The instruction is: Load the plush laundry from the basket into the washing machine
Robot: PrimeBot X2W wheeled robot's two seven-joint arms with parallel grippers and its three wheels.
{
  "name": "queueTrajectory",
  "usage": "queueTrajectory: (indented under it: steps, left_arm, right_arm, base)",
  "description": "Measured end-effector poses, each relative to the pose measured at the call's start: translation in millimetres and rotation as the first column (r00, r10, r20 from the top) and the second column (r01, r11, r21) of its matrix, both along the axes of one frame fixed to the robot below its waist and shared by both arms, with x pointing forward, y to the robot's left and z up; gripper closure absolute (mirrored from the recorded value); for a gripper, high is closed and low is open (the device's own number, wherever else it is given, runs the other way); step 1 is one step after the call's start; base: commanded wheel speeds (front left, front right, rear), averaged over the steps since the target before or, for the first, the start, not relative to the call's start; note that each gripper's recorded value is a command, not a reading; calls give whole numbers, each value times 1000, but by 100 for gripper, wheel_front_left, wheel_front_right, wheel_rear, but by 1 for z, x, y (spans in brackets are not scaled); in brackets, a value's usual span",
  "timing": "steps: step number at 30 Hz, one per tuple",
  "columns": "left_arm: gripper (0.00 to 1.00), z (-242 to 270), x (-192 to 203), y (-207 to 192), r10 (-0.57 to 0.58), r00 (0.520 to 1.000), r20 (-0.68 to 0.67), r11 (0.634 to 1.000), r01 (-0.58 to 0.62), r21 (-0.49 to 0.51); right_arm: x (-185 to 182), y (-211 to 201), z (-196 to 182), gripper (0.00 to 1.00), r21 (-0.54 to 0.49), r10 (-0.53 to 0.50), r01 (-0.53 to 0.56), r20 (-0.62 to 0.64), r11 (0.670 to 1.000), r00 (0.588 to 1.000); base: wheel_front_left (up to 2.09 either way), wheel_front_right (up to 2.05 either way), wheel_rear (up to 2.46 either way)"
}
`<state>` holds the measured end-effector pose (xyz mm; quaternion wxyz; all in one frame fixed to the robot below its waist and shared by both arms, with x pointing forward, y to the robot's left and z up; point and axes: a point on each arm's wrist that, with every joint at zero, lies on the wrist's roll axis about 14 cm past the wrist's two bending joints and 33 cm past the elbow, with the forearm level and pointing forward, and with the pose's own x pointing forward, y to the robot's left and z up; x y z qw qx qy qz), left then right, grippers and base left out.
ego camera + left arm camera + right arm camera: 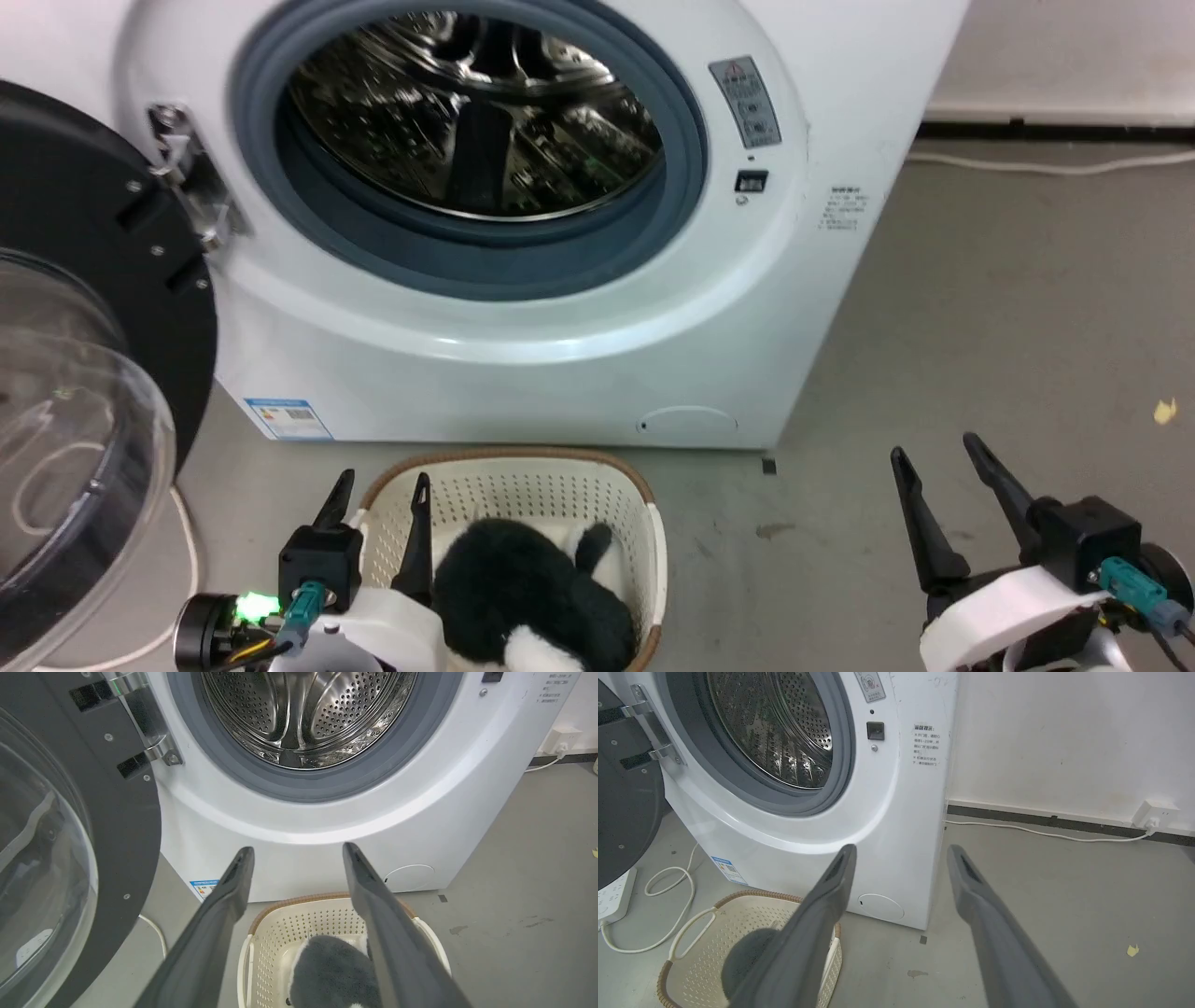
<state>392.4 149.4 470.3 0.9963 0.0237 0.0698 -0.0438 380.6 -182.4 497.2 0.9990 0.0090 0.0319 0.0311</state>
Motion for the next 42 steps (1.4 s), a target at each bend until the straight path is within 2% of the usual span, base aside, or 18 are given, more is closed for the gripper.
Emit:
queueTrajectory:
  steps: [11,23,31,35,36,37,38,39,42]
  left_arm:
    - [0,-46,16,-10,-48,992,-117,999,48,0]
    - [0,-110,24,-28,-133,949,-287,990,141,7]
    - [0,-151,28,-40,-179,893,-413,981,192,-9]
    - [0,-181,25,-39,-190,839,-509,976,219,-3]
    - [0,-181,25,-39,-190,839,-509,976,219,-3]
    - [0,-193,24,-39,-193,812,-550,974,224,-10]
    - [0,-193,24,-39,-193,812,-550,974,224,-10]
    - [0,-205,23,-40,-196,781,-593,971,240,-5]
    - [0,-218,27,-39,-201,753,-626,966,259,2]
  right_arm:
    - [11,-11,-16,0,15,-34,34,-30,999,999]
    - [17,-27,-35,0,40,-84,87,-70,995,994]
    - [22,-38,-45,0,50,-119,123,-87,991,989]
    - [23,-45,-53,0,60,-140,147,-100,987,985]
    - [23,-45,-53,0,60,-140,147,-100,987,985]
    - [24,-47,-56,0,63,-149,157,-106,986,983]
    - [24,-47,-56,0,63,-149,157,-106,986,983]
    - [25,-50,-59,0,66,-158,166,-113,984,981]
    - [25,-54,-65,0,66,-171,181,-124,981,977]
  base:
    - [0,0,0]
    - [0,0,0]
    - [0,0,0]
    - [0,0,0]
    - [0,0,0]
    - [0,0,0]
    - [0,0,0]
    - [0,0,0]
    - [0,0,0]
